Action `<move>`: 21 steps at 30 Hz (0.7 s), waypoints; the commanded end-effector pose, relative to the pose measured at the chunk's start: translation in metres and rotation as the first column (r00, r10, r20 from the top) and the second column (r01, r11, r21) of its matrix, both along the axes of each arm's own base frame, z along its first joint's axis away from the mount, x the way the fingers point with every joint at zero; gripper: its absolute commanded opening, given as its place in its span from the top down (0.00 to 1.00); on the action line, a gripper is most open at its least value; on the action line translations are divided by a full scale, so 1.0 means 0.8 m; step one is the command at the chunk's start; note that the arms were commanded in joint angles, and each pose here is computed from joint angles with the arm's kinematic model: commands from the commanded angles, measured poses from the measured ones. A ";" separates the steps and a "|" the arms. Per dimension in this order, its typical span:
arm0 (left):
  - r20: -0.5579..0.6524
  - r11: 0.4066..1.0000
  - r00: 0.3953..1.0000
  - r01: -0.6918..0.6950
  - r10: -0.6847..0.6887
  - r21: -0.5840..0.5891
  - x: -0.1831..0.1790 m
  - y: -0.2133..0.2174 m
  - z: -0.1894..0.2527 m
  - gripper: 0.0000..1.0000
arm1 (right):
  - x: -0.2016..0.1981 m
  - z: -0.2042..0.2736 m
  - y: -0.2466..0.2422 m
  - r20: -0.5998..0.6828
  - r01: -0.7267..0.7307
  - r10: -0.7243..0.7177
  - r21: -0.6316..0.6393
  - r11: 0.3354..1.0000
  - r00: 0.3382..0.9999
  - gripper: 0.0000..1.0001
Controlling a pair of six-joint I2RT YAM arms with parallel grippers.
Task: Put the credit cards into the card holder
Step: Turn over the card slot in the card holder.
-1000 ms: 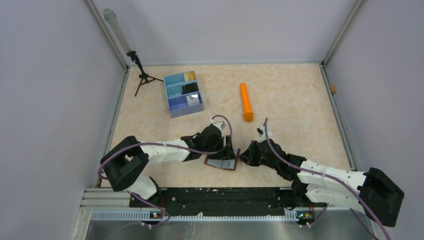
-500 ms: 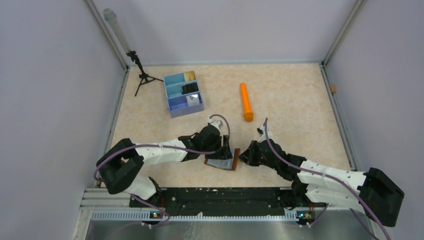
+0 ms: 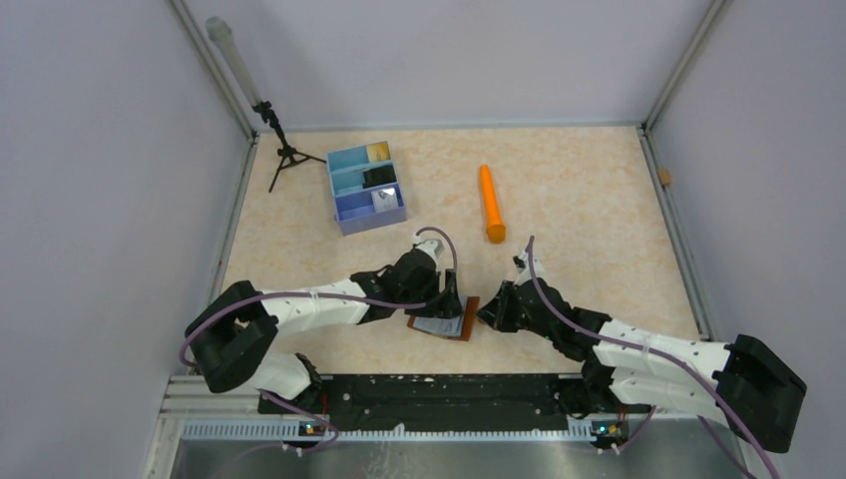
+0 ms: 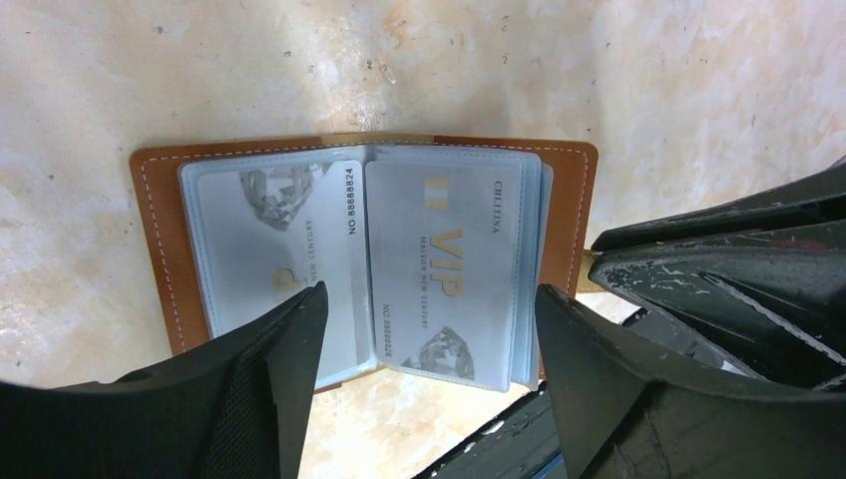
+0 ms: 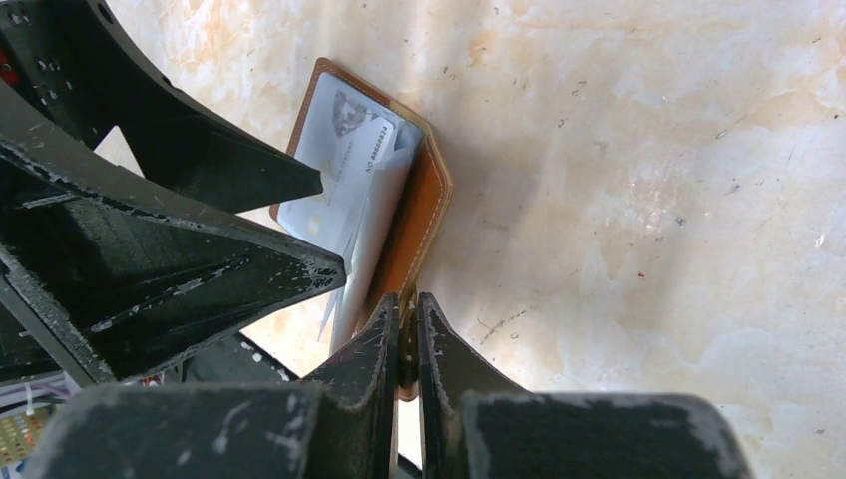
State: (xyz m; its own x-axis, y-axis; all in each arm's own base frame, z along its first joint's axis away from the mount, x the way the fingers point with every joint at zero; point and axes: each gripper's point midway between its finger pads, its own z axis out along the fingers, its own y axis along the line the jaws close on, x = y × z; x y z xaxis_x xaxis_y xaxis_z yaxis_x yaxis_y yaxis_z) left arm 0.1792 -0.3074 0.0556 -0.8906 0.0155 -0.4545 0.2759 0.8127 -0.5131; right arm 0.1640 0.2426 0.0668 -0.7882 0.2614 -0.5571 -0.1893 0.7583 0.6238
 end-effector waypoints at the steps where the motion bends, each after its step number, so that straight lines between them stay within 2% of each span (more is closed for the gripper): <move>1: 0.052 0.999 0.998 0.029 -0.027 -0.027 0.000 0.000 0.011 0.20 | 0.007 0.011 0.002 0.034 0.012 -0.013 0.026 1.000 0.999 1.00; 6: 0.057 0.997 0.997 0.059 -0.056 -0.049 -0.004 -0.006 0.012 0.17 | 0.008 0.010 0.002 0.032 0.015 -0.016 0.025 1.000 0.999 1.00; 12: 0.068 0.997 0.995 0.074 -0.073 -0.024 -0.006 -0.007 0.012 0.16 | 0.008 0.009 0.002 0.030 0.014 -0.015 0.023 1.000 0.999 1.00; 21: 0.075 0.993 0.996 0.046 -0.055 0.111 -0.002 -0.006 0.001 0.14 | 0.007 0.009 0.001 0.030 0.016 -0.016 0.022 1.000 0.999 1.00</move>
State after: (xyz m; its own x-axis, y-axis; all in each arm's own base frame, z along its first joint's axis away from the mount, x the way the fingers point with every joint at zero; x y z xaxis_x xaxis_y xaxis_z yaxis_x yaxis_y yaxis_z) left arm 0.1642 -0.3093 0.0510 -0.8713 0.1100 -0.4783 0.3557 0.8129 -0.4611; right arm 0.1641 0.2427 0.0670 -0.7881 0.2616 -0.5572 -0.1895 0.7581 0.6240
